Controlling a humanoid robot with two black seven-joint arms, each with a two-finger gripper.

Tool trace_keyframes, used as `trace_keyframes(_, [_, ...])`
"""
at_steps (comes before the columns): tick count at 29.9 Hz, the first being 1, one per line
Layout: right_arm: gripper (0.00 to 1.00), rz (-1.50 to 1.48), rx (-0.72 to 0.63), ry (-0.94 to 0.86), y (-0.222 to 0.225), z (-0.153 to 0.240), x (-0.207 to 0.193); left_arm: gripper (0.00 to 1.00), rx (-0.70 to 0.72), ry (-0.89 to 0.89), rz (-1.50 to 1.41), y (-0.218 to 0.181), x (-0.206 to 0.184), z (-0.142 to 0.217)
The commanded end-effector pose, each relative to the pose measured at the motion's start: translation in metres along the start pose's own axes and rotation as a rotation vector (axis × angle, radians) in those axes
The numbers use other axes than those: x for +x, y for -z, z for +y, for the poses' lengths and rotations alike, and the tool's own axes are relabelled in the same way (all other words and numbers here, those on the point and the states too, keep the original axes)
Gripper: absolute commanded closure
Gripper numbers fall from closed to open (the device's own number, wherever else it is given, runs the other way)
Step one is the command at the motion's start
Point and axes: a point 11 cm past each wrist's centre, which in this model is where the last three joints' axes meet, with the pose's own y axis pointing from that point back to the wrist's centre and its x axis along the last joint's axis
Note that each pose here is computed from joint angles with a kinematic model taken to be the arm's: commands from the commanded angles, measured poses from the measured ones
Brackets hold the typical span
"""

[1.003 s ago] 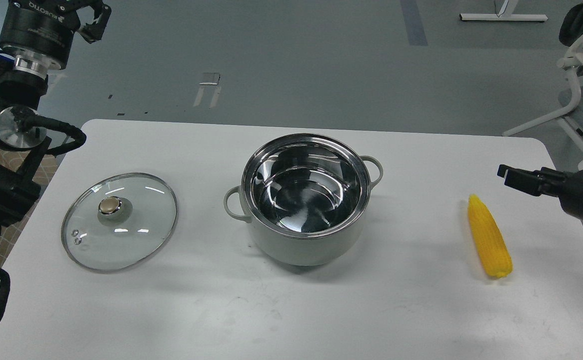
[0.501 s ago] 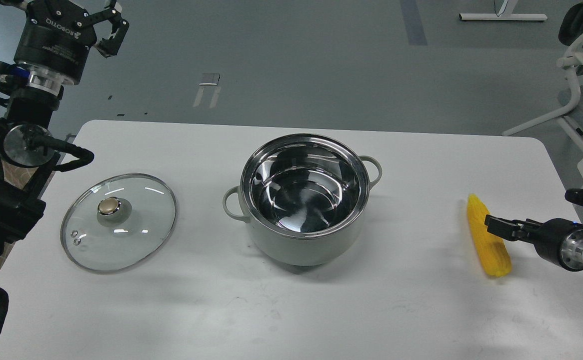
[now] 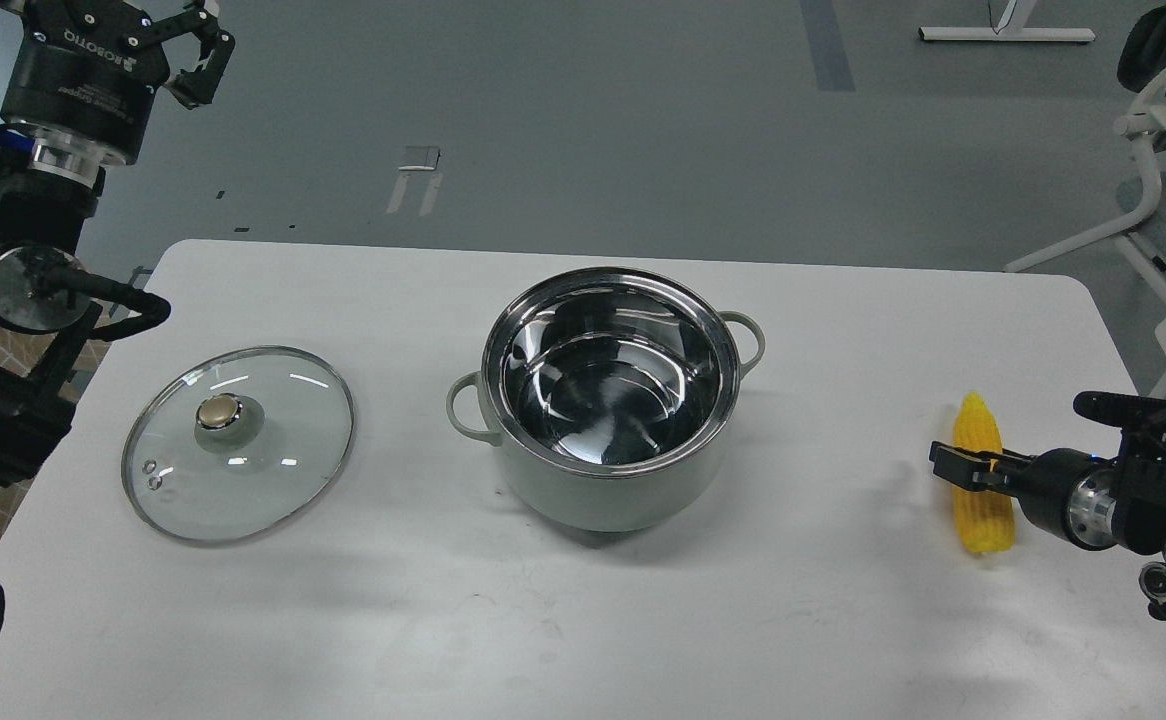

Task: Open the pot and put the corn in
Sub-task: 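Lower the right gripper to the yellow corn and grasp it, then lift the corn with the right gripper and carry it over the pot, then lower the corn into the pot and open the right gripper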

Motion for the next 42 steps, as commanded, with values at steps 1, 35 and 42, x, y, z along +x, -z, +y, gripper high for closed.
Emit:
trace_keyframes(1, [0.68,0.003,0.002,-0.006,0.002,0.000,0.003,0.02,0.000,-0.002,-0.003,-0.001,0.001,0.000])
trace_keyframes(35, [0.89,0.232,0.641,-0.172,0.297,0.003,0.075,0.02,0.002,-0.015,-0.012,-0.003,0.004,0.002])
trace_keyframes(42, [0.51,0.282,0.633,-0.147,0.296,0.001,0.068,0.02,-0.002,-0.017,-0.011,-0.004,0.004,0.002])
